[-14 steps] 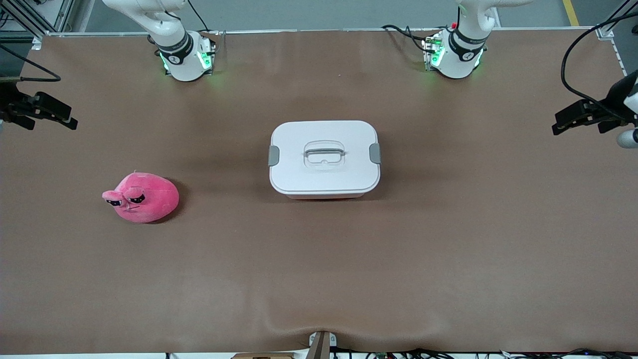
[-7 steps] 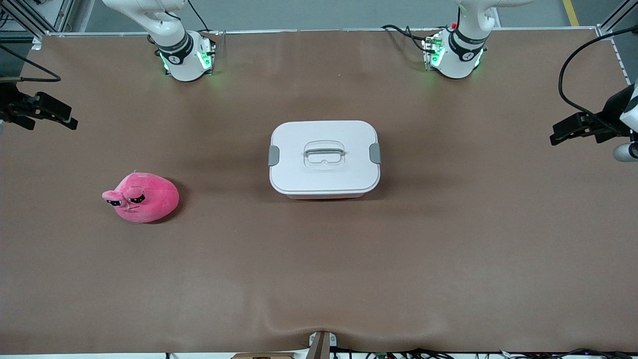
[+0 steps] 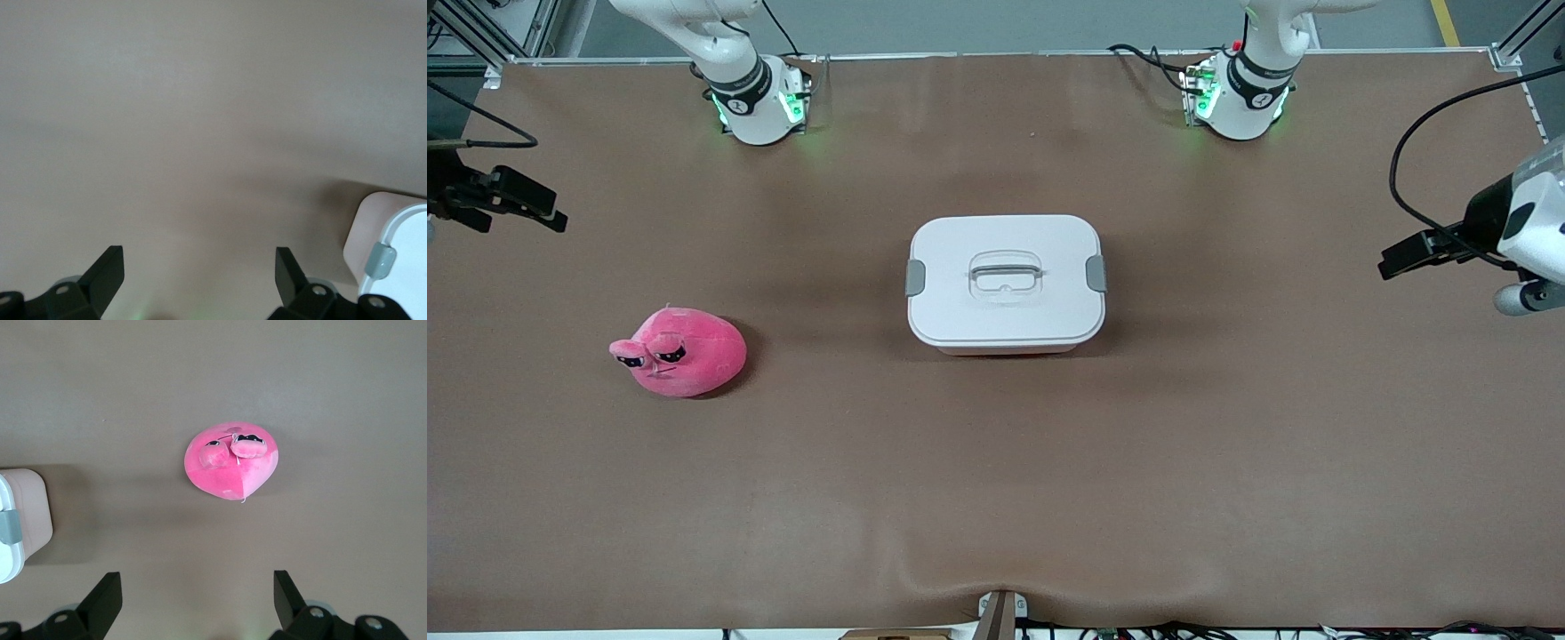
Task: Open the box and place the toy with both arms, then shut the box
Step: 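Reach the right gripper to the pink toy while the left gripper reaches the lid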
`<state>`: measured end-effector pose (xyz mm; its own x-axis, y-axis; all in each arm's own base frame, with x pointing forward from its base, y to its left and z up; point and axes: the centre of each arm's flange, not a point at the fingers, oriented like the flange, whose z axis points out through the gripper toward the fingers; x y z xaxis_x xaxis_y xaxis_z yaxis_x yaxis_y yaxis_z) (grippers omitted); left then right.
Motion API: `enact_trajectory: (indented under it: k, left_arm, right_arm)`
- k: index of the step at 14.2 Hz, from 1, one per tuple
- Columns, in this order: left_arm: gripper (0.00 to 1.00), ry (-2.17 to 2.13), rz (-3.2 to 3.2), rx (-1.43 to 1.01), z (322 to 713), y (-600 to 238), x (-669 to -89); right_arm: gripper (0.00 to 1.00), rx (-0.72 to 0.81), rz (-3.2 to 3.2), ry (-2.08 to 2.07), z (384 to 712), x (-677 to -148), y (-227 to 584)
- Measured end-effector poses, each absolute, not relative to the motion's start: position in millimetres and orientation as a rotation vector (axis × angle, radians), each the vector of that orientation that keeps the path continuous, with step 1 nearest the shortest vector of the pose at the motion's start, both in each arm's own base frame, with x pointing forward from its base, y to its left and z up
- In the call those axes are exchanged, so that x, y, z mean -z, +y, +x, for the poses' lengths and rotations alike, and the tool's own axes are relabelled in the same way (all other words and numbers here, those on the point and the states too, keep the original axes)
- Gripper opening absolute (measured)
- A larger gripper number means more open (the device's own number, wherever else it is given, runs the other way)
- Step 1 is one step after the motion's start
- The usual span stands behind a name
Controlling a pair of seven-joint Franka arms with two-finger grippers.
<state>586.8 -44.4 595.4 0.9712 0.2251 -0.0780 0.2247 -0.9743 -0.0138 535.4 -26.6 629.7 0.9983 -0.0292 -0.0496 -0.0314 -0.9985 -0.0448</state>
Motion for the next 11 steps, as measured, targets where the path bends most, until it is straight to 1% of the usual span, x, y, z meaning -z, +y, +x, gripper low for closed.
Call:
enact_trajectory:
  k: [5,11]
  left_arm:
    - [1.0,-0.514,-3.095,-0.108,591.9,-69.1,-588.2]
    - [1.0,-0.741,-3.047,-0.124,588.6,-110.8,-582.6]
  right_arm:
    - [1.0,-0.072,-3.095,0.049,539.6,-620.4,-26.9]
    - [1.0,-0.032,-3.097,-0.037,550.2,-577.0,-28.5]
